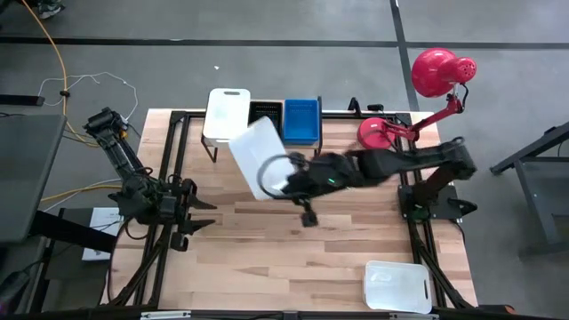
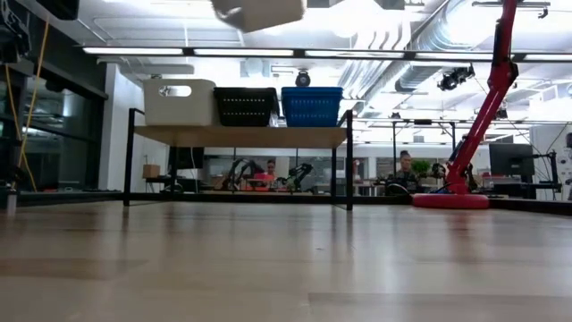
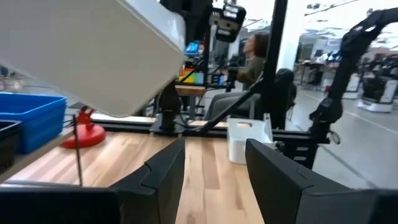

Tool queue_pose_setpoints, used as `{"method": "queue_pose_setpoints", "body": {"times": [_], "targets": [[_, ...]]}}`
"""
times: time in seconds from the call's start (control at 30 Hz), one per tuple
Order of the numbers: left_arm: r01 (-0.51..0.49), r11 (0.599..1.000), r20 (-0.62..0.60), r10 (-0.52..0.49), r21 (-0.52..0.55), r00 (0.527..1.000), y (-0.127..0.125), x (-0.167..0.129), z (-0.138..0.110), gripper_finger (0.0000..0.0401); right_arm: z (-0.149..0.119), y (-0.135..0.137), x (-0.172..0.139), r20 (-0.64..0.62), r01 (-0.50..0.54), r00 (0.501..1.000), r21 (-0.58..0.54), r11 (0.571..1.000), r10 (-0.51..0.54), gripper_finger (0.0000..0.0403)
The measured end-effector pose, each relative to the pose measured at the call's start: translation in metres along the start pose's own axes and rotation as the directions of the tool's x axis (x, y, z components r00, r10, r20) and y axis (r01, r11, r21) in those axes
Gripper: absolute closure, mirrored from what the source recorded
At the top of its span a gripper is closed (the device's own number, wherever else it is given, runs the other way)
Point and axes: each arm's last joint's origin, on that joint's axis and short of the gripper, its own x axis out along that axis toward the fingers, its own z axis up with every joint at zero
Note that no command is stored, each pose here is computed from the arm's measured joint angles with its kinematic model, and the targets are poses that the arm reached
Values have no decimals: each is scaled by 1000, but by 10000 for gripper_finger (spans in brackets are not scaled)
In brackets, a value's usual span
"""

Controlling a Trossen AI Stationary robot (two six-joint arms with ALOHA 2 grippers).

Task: Stack baskets on shelf by color
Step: Stack the top white bin on the white bin on the shelf

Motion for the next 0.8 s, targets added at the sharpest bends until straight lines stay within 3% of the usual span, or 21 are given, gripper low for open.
{"method": "queue_pose_setpoints", "body": {"times": [0.13, 0.37, 0.53, 0.8], "targets": [[1, 1000, -20, -1, -1, 1000, 0, 0, -3, 243, 20, -26, 26, -21, 14, 1000, -43, 999, -15, 403], [10, 1000, -55, -10, -7, 998, 0, 0, -8, 243, 59, -82, 45, 98, 185, 978, 16, 983, -186, 403], [9, 1000, -58, -10, -19, 998, 0, 0, -9, 243, 47, -121, 62, 182, 248, 944, 151, 957, -274, 403], [7, 1000, -68, -8, -12, 998, -1, 1, -11, 243, 20, -160, 72, 146, 295, 924, 312, 903, -352, 403]]}}
